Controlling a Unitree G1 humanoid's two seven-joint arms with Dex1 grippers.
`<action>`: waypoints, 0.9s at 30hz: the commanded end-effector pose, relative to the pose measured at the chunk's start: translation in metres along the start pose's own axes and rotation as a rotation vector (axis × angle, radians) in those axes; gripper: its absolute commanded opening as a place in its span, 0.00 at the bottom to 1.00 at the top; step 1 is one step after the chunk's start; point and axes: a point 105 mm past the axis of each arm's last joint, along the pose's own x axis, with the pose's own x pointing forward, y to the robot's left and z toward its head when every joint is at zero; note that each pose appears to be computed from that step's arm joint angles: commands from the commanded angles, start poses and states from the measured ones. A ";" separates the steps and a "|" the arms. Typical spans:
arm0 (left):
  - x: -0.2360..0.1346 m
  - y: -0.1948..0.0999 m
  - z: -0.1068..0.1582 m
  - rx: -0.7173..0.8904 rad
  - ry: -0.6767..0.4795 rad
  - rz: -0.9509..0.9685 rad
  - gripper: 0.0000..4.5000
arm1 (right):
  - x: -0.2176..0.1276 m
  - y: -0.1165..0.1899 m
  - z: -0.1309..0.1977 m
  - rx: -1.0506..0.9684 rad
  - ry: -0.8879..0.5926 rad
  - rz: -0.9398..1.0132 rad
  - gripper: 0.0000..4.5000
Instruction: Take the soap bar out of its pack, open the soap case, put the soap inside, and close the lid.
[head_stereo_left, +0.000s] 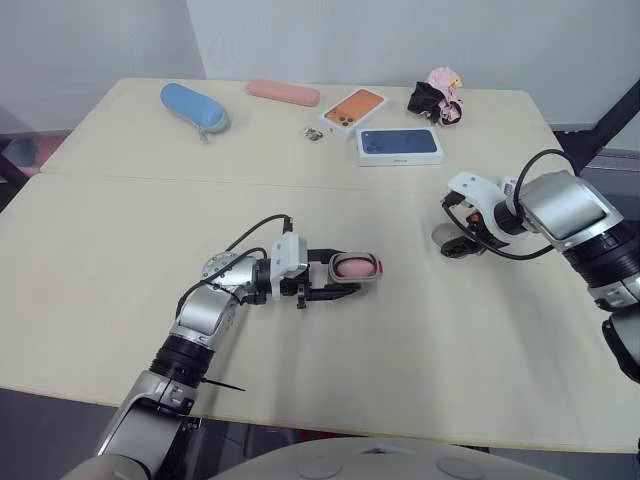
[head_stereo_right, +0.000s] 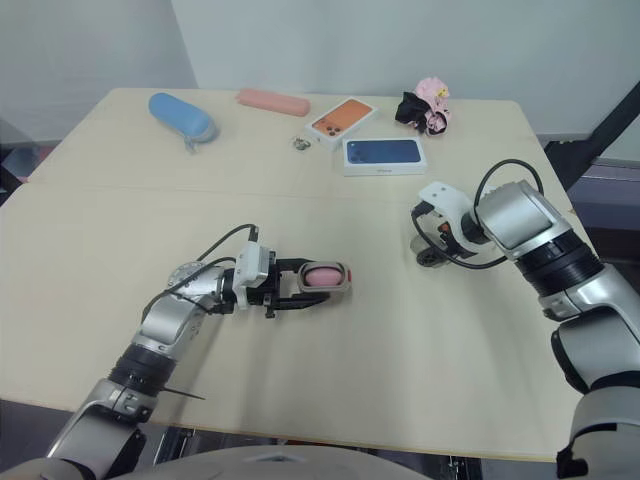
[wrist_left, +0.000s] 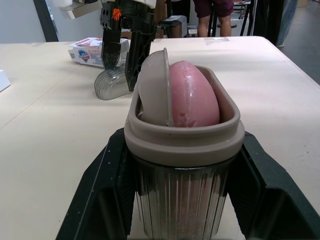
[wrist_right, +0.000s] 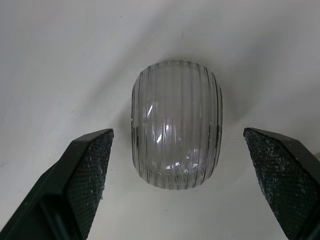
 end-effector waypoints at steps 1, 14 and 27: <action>0.001 -0.001 0.010 0.042 -0.023 -0.006 0.43 | -0.005 -0.006 0.002 0.006 -0.014 -0.030 0.88; 0.001 0.001 0.008 0.038 -0.014 0.007 0.43 | -0.026 0.008 0.032 -0.244 -0.145 0.036 0.44; 0.003 0.008 0.005 0.026 -0.010 0.016 0.43 | -0.085 0.121 0.062 -0.935 -0.324 0.434 0.44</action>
